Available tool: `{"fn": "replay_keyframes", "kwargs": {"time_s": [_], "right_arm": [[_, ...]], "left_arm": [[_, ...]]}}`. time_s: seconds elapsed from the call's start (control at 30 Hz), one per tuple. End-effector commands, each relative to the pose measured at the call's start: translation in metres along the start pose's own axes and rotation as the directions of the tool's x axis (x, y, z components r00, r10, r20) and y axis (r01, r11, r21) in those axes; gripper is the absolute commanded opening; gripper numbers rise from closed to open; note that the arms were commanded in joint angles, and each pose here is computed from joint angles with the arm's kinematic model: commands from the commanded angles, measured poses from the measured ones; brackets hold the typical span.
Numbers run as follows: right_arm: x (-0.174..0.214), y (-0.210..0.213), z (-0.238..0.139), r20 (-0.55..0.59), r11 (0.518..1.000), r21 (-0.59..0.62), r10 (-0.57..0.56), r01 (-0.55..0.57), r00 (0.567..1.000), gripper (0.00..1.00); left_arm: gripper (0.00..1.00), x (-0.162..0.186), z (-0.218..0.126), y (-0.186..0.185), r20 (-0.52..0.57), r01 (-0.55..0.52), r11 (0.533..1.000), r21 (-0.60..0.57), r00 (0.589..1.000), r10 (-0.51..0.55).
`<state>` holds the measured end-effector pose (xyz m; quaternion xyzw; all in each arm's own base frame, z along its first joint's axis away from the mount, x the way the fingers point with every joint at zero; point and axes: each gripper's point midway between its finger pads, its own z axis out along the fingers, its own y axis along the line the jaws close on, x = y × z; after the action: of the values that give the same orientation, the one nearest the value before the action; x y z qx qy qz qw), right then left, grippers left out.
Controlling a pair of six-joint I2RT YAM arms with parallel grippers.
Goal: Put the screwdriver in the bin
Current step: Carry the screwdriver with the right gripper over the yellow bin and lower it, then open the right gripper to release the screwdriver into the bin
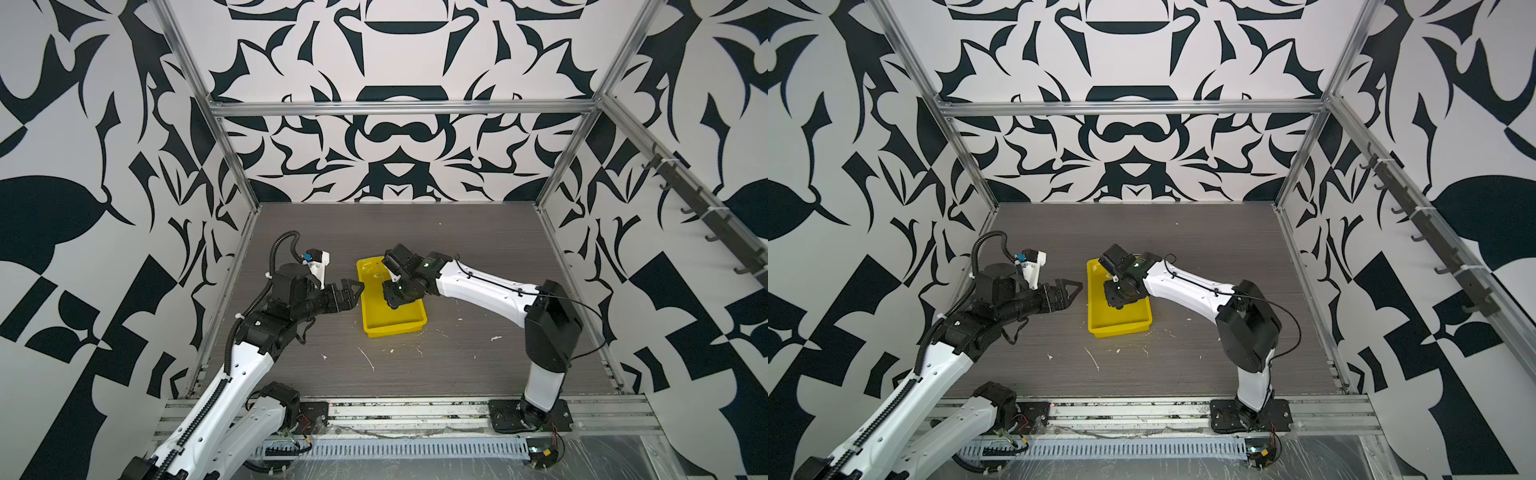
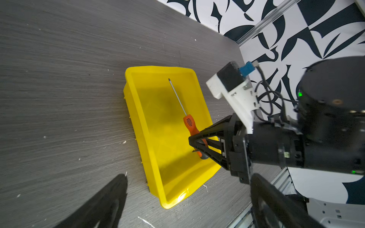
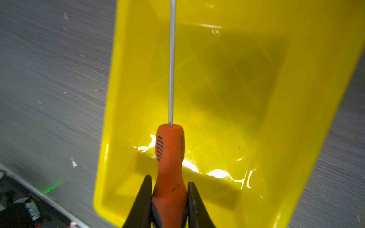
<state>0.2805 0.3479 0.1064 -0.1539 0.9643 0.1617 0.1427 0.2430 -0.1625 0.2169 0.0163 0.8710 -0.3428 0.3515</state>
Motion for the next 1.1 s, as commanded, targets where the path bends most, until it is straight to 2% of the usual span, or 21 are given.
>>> {"fn": "replay_keyframes", "kwargs": {"time_s": [0.0,0.4,0.7,0.83,0.97,1.07], "right_arm": [[-0.002,0.005,0.006,0.018,1.0,-0.027,0.004,-0.003,1.0,0.0],[0.011,-0.004,0.052,-0.037,1.0,0.006,0.005,-0.005,0.999,0.0],[0.008,-0.004,0.063,-0.035,1.0,0.01,0.007,-0.007,0.999,0.1],[0.001,-0.001,0.055,-0.002,1.0,0.001,0.009,-0.009,1.0,0.23],[-0.014,0.006,0.032,0.054,1.0,-0.006,-0.002,0.003,0.999,0.41],[-0.025,0.012,0.009,0.108,1.0,-0.014,-0.013,0.015,0.994,0.51]], "left_arm": [[0.99,0.007,-0.001,0.005,-0.009,0.018,1.0,-0.018,1.0,-0.018],[0.99,0.013,-0.002,0.011,-0.014,0.008,0.999,-0.036,1.0,-0.008],[0.99,0.016,-0.003,0.016,-0.021,-0.011,0.998,-0.057,1.0,0.01],[0.99,0.017,-0.004,0.018,-0.018,-0.017,0.998,-0.068,1.0,0.016],[0.99,0.016,-0.004,0.019,-0.017,-0.023,0.997,-0.073,1.0,0.022],[0.99,0.015,-0.003,0.018,-0.02,-0.031,0.997,-0.073,0.999,0.03]]}}
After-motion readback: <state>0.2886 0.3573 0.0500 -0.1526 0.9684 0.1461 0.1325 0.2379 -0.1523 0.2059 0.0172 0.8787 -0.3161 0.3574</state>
